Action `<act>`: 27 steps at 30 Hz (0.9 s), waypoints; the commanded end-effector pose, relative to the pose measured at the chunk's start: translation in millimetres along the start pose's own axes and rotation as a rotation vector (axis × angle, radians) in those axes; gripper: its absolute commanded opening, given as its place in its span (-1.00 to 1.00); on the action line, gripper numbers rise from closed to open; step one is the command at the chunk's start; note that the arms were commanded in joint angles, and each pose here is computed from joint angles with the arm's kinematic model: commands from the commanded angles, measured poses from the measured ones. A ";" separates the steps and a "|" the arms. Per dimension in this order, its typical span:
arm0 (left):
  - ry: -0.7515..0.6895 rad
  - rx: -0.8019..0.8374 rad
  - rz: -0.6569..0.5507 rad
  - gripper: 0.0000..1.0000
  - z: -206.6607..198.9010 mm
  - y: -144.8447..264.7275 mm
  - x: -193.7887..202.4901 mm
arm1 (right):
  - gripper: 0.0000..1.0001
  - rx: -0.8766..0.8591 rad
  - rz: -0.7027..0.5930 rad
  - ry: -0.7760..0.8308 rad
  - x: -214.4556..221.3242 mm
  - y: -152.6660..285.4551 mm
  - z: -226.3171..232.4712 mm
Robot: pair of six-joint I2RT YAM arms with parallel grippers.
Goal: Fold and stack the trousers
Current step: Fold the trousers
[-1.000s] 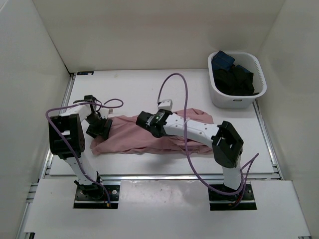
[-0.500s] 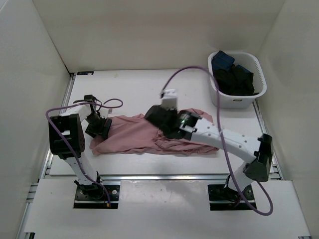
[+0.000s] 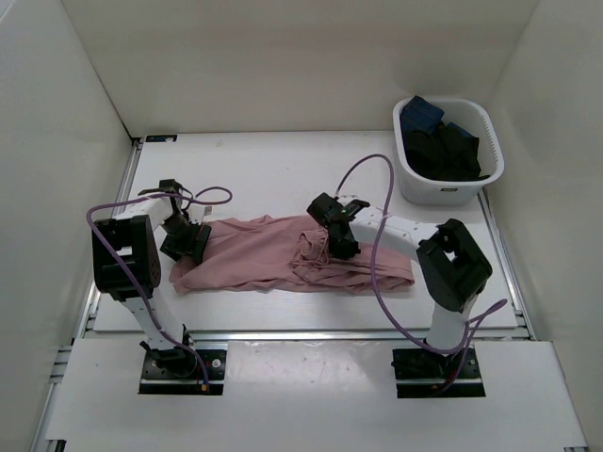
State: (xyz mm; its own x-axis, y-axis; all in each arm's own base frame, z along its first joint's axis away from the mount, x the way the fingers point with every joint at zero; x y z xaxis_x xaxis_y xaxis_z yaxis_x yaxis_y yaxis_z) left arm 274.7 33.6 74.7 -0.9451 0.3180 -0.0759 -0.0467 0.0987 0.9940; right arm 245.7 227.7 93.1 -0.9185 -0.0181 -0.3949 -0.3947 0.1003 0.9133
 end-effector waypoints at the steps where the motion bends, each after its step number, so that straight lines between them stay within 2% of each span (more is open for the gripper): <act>1: 0.004 -0.041 -0.045 0.54 4.4 14.7 -6.6 | -0.13 -0.076 -0.161 -0.050 -43.4 60.0 -8.9; 2: 0.004 -0.041 -0.045 0.54 4.4 14.7 -6.6 | 0.21 -0.090 -0.221 -0.094 -53.7 80.9 -22.8; 3: 0.003 -0.045 -0.053 0.54 4.3 17.1 -7.0 | 0.45 -0.086 -0.246 -0.133 -57.2 86.9 -32.5; 5: 0.003 -0.045 -0.053 0.57 4.3 17.1 -7.0 | 0.81 -0.079 -0.272 -0.242 -64.2 97.8 -69.1; 7: 0.003 -0.045 -0.053 0.57 4.3 17.1 -7.0 | 0.90 -0.085 -0.191 -0.317 -51.8 77.9 -101.8; 8: 0.002 -0.049 -0.061 0.57 4.2 19.5 -7.4 | 0.98 -0.144 -0.203 -0.349 -52.8 79.0 -110.1; 9: 0.002 -0.049 -0.061 0.57 4.2 19.5 -7.4 | 0.98 -0.166 -0.170 -0.381 -52.8 67.3 -131.3; 11: 0.002 -0.049 -0.061 0.57 4.2 19.5 -7.4 | 0.98 -0.331 -0.068 -0.389 -37.7 52.2 -130.2; 15: 0.002 -0.049 -0.061 0.57 4.2 19.5 -7.4 | 0.98 -0.402 -0.100 -0.378 -35.0 23.1 -143.7; 17: 0.003 -0.045 -0.053 0.57 3.4 19.8 -5.8 | 0.98 -0.452 -0.074 -0.417 -31.2 7.5 -148.2; 18: 0.003 -0.045 -0.053 0.57 3.4 19.8 -5.8 | 0.98 -0.486 -0.104 -0.435 -35.6 1.4 -151.1; 19: 0.003 -0.045 -0.053 0.57 3.4 19.8 -5.8 | 0.98 -0.511 -0.067 -0.441 -23.2 -7.1 -149.3; 23: 0.012 -0.045 -0.053 0.57 3.0 19.7 -5.8 | 0.92 -0.476 0.035 -0.470 5.9 -28.3 -150.5; 24: 0.012 -0.045 -0.053 0.57 3.0 19.7 -5.8 | 0.86 -0.472 0.047 -0.472 10.6 -30.0 -150.5; 25: 0.013 -0.049 -0.041 0.57 3.0 18.0 -2.9 | 0.51 -0.477 0.065 -0.473 12.7 -32.3 -149.3; 27: 0.013 -0.049 -0.041 0.57 3.0 18.0 -2.9 | 0.13 -0.474 0.083 -0.484 16.8 -36.2 -153.1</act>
State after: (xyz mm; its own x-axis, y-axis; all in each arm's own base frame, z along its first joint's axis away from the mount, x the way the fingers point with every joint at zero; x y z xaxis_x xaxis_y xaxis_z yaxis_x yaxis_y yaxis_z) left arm 273.6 35.4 76.2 -0.9479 0.3114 -0.0675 -0.0444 0.0806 0.9958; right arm 245.1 70.0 77.2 -0.8599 0.4416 -0.2560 -0.4158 -0.3151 0.8532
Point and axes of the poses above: each gripper's point midway between its finger pads, its own y axis back along the fingers, its own z axis along the line the jaws close on, x = y × z, the point moved 6 cm from there along y, back along the fingers, and after that the axes turned 1 degree about -y, right-handed, at the moved point
